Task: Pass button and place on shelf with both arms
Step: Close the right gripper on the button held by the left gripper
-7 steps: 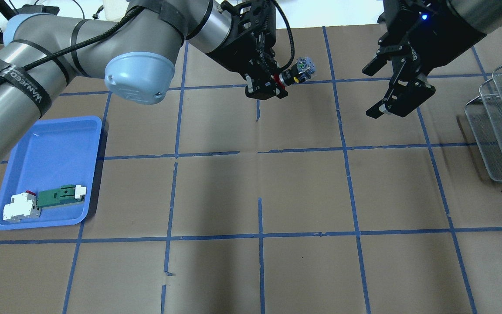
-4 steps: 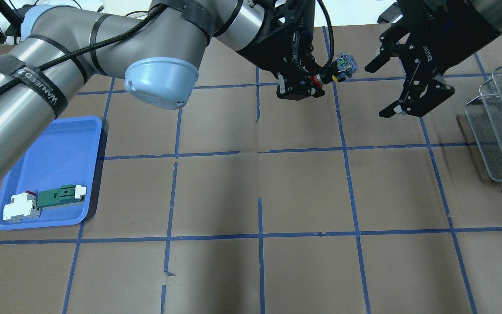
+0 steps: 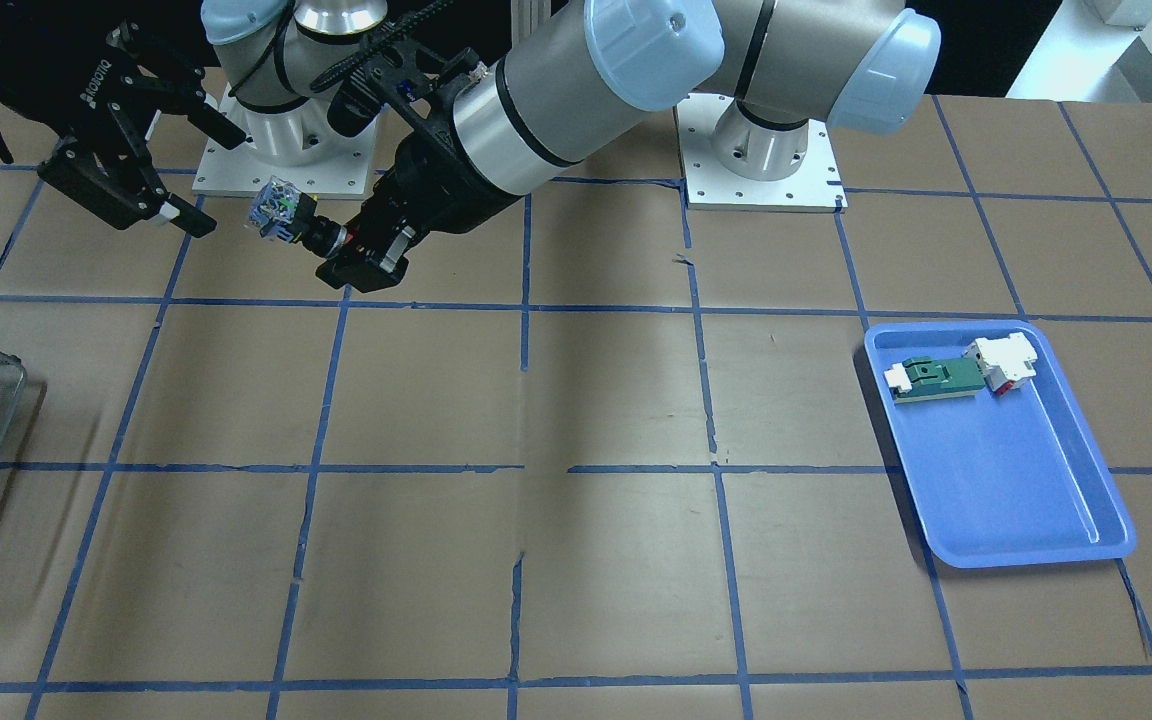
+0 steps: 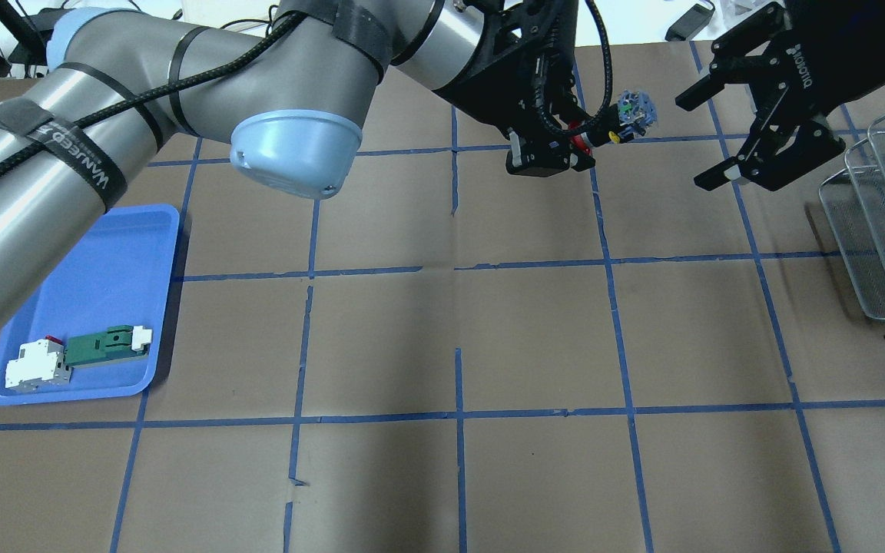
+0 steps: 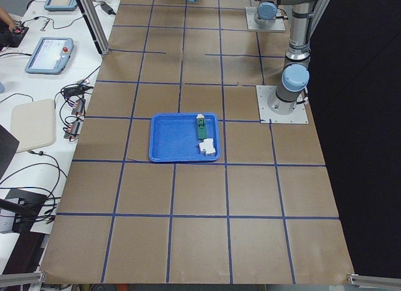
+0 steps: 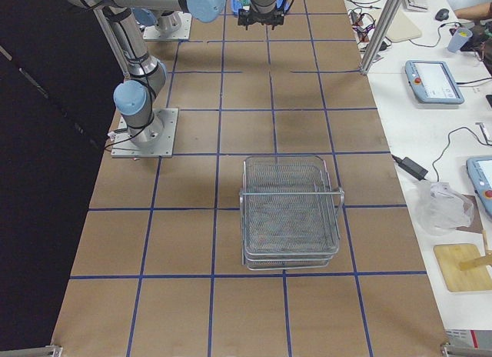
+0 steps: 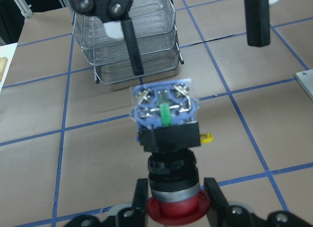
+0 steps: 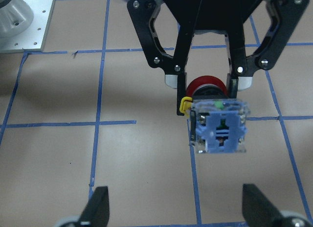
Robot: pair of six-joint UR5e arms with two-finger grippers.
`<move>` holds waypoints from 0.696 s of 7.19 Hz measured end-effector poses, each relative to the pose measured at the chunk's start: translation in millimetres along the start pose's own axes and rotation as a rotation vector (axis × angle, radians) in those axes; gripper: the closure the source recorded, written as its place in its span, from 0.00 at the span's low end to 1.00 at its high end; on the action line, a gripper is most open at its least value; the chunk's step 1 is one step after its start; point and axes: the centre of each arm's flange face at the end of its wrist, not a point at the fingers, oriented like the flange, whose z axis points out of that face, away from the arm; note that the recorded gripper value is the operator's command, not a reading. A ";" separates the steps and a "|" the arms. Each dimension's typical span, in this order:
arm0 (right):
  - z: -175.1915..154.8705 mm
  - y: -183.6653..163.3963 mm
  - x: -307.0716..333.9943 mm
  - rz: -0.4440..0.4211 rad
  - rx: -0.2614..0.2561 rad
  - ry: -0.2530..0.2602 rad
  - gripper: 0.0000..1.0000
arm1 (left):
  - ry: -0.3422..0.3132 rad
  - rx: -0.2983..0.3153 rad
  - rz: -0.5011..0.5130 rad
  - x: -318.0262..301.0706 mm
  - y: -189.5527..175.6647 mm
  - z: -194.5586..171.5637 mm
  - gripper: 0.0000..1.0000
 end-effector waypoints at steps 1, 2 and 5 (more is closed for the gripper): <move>-5.1 -5.3 -2.7 0.029 0.038 0.021 0.00 | 0.003 0.001 -0.002 1.0 0.8 1.5 1.00; -8.3 -13.0 -4.5 0.063 0.076 0.037 0.00 | 0.003 0.001 -0.003 1.3 1.1 1.9 1.00; 3.3 -26.1 -4.4 0.034 0.104 0.023 0.00 | -0.001 0.003 0.000 2.4 -0.4 0.4 1.00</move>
